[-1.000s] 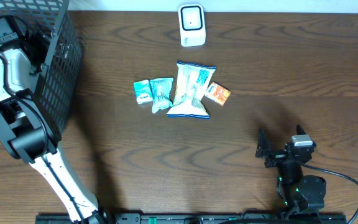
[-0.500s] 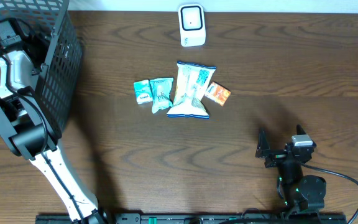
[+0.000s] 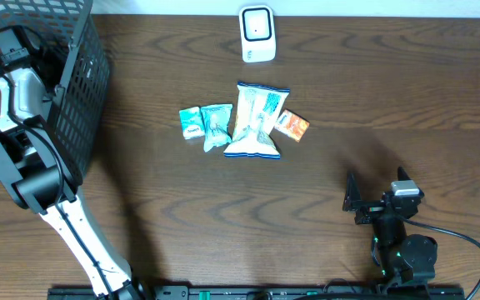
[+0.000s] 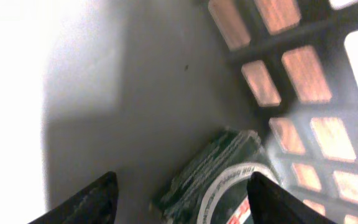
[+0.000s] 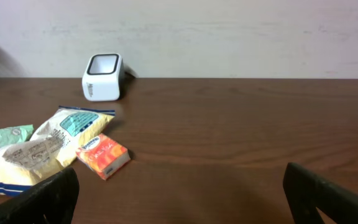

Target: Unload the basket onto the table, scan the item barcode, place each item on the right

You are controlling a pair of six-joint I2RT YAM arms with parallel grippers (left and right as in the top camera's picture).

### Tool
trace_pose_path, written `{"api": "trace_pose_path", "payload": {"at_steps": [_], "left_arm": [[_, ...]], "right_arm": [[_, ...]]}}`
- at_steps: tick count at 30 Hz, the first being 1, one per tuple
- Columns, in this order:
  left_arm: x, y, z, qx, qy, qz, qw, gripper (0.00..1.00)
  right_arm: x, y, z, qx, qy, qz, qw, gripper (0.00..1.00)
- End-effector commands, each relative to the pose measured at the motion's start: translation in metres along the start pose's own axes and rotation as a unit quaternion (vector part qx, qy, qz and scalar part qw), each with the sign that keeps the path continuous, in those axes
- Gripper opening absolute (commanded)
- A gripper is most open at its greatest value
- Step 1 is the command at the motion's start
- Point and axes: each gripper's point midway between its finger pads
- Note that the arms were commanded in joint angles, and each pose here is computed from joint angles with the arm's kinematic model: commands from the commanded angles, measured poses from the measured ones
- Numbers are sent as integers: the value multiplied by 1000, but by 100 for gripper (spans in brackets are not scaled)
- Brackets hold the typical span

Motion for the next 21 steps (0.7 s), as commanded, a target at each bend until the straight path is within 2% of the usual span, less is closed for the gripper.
{"api": "trace_pose_path", "payload": {"at_steps": [1, 6, 9, 12, 16, 18, 21], "left_arm": [[-13, -9, -33, 4, -14, 23, 1000, 68], [-34, -30, -81, 13, -51, 76, 996, 69], [-46, -41, -111, 17, -75, 84, 993, 77], [-51, -50, -135, 21, -89, 90, 992, 81], [-49, -51, -144, 15, -88, 147, 985, 81], [-42, -41, -142, -11, -71, 193, 979, 80], [-34, -12, -143, -93, -44, 232, 967, 79]], "right_arm": [[1, -2, 0, 3, 0, 5, 1000, 99], [1, -2, 0, 3, 1, 5, 1000, 99], [1, -2, 0, 3, 0, 5, 1000, 99], [1, -2, 0, 3, 1, 5, 1000, 99], [1, -2, 0, 3, 0, 5, 1000, 99], [1, -2, 0, 3, 0, 5, 1000, 99], [1, -2, 0, 3, 0, 5, 1000, 99]]}}
Point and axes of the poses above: each gripper's point midway between its finger pads, its own z axis out along the fingers, its own y axis along the line the jaws close on, x = y × z, and after that the axes turned 13 degrees about z, right-handed
